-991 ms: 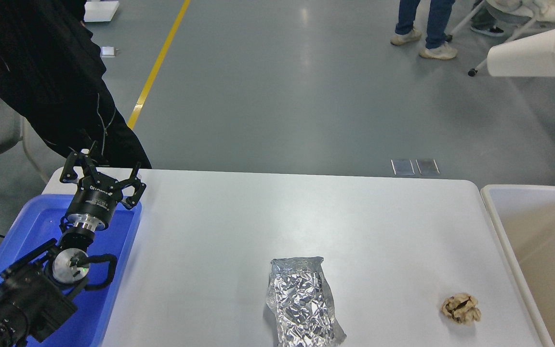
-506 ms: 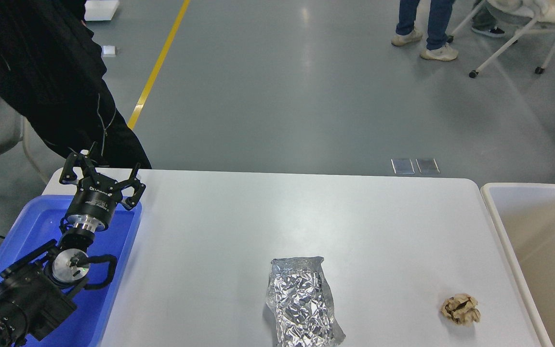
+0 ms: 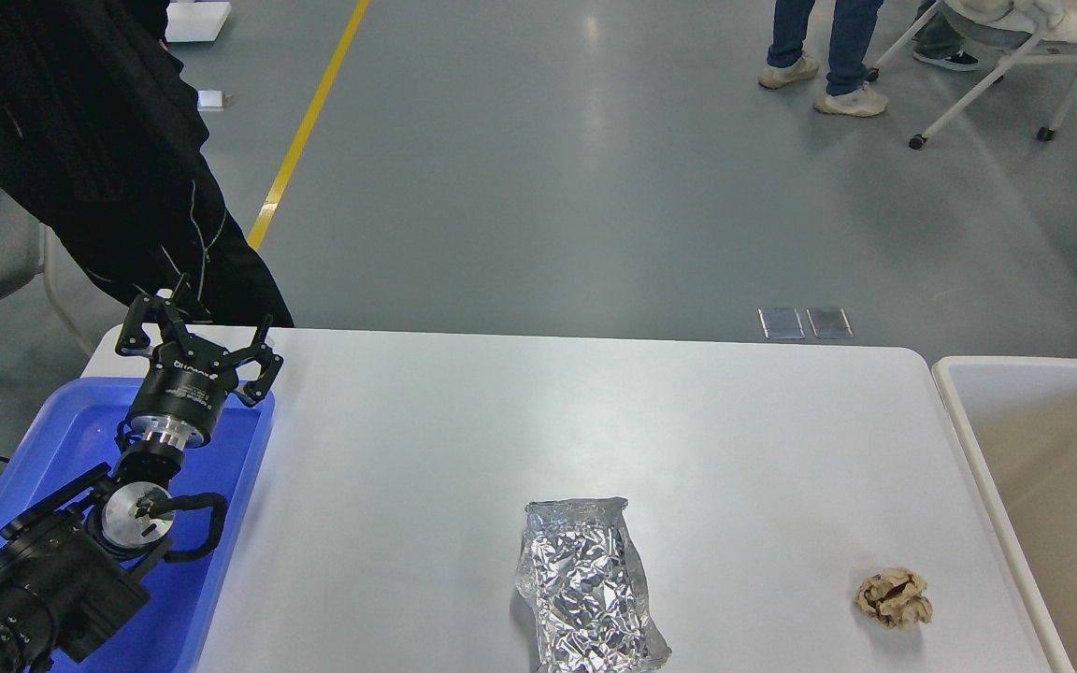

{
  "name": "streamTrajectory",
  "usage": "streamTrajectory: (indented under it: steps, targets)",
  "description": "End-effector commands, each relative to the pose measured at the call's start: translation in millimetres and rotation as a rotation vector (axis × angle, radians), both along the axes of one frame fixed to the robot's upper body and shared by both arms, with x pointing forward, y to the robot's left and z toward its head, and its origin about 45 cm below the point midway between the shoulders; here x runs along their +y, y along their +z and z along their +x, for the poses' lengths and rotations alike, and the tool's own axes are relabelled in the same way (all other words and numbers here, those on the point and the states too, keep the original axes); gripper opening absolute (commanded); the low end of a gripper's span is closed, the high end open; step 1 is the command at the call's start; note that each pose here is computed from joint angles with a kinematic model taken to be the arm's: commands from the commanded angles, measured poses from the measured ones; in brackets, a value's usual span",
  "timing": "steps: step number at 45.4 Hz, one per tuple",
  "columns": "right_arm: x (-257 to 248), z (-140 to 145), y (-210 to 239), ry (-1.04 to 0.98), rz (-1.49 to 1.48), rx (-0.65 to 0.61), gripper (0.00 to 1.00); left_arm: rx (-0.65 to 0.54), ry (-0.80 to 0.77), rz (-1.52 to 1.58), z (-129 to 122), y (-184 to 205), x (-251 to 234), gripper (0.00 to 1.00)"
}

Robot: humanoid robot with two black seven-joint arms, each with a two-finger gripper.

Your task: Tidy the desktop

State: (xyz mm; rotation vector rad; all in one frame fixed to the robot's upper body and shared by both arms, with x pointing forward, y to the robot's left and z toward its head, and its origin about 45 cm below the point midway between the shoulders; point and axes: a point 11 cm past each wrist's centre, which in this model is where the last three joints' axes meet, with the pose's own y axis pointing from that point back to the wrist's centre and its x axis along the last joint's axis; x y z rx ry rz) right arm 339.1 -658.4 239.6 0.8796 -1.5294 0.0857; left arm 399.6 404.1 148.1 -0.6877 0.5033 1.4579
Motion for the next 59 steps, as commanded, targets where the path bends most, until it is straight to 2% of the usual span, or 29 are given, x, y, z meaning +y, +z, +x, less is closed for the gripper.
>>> streamTrajectory:
  steps: [1, 19, 38, 42, 46, 52, 59]
  targets:
    - [3.2, -21.3, -37.8, -0.075, -0.025, 0.052, 0.0, 0.0, 0.0, 0.0, 0.0, 0.0, 0.0, 1.0]
    - [50.8, -37.2, -121.1, -0.026, 0.052, 0.157, 0.0, 0.0, 0.0, 0.0, 0.0, 0.0, 0.0, 1.0]
    - [61.1, -35.0, -130.6, -0.012, 0.071, 0.158, 0.02, 0.001, 0.001, 0.001, -0.1, -0.2, 0.4, 1.0]
    - [60.2, -34.0, -128.4, -0.017, 0.05, 0.14, 0.38, -0.001, -0.001, -0.001, 0.0, 0.1, -0.1, 1.0]
    - [58.6, -32.8, -125.2, -0.019, 0.024, 0.118, 0.66, 0.0, 0.0, 0.0, 0.0, 0.0, 0.0, 1.0]
    - [59.2, -28.9, -121.9, -0.017, 0.013, 0.101, 0.98, 0.0, 0.0, 0.0, 0.0, 0.0, 0.0, 1.0]
    - [69.5, -24.0, -129.4, -0.019, 0.079, 0.085, 0.99, 0.0, 0.0, 0.0, 0.0, 0.0, 0.0, 1.0]
